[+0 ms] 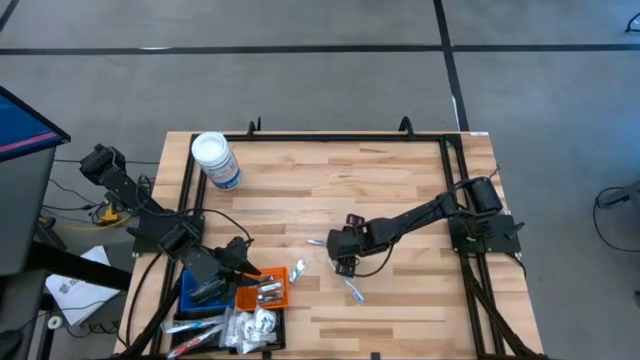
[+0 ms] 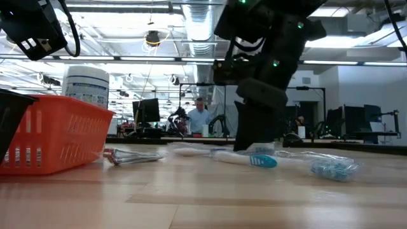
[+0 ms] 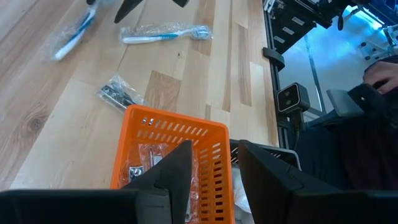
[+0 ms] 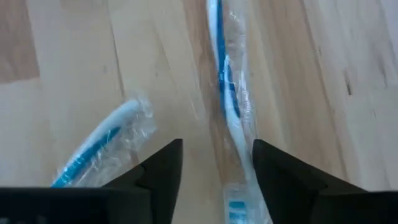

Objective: Pick & Place Travel size toiletries
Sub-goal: Put the top blue toothbrush into the left black basket

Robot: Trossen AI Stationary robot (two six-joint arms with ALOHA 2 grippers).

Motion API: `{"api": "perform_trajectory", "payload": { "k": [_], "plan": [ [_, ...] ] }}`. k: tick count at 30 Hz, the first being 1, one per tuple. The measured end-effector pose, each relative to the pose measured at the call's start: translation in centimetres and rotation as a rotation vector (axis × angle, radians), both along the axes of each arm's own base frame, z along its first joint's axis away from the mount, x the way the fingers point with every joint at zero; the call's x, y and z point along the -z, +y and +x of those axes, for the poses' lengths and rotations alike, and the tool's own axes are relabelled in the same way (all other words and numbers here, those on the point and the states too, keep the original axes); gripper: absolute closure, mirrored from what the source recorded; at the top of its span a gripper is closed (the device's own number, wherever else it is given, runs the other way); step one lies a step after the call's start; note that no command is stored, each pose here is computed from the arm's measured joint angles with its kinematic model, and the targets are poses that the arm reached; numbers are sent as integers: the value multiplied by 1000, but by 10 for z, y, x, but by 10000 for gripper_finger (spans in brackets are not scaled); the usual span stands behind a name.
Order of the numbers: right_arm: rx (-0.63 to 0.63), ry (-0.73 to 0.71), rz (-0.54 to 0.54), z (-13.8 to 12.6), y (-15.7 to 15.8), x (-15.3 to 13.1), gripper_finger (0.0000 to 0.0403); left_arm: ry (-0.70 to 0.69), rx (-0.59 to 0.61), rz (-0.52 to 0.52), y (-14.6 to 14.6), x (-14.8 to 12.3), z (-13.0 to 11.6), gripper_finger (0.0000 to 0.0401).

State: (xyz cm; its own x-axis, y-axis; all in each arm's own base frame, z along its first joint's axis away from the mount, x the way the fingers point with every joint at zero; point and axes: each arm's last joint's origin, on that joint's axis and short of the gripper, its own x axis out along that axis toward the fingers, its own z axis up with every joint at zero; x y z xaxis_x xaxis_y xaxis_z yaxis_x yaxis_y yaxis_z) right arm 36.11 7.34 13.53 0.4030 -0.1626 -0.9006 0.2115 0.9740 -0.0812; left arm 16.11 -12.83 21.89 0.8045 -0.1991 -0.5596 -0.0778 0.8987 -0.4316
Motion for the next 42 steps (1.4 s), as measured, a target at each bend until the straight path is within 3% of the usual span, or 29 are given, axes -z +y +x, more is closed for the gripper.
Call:
{"api": "perform_trajectory", "payload": {
  "k": [7, 15, 24, 33, 42],
  "plan": [
    [27, -1, 4, -1, -3, 3, 183, -2, 0, -2, 0, 0, 0, 277],
    [40, -16, -3, -2, -8, 6, 198, -8, 2, 10, 1, -1, 1, 277],
    [71, -23, 7, -1, -20, 9, 260, -15, 2, 6, 1, -1, 2, 277],
    [36, -18, 7, -1, -20, 10, 386, -42, -5, 40, 2, -2, 3, 277],
    [-13, -16, 26, 8, -18, -2, 392, -117, -1, 161, 16, -7, 17, 277]
  ]
}}
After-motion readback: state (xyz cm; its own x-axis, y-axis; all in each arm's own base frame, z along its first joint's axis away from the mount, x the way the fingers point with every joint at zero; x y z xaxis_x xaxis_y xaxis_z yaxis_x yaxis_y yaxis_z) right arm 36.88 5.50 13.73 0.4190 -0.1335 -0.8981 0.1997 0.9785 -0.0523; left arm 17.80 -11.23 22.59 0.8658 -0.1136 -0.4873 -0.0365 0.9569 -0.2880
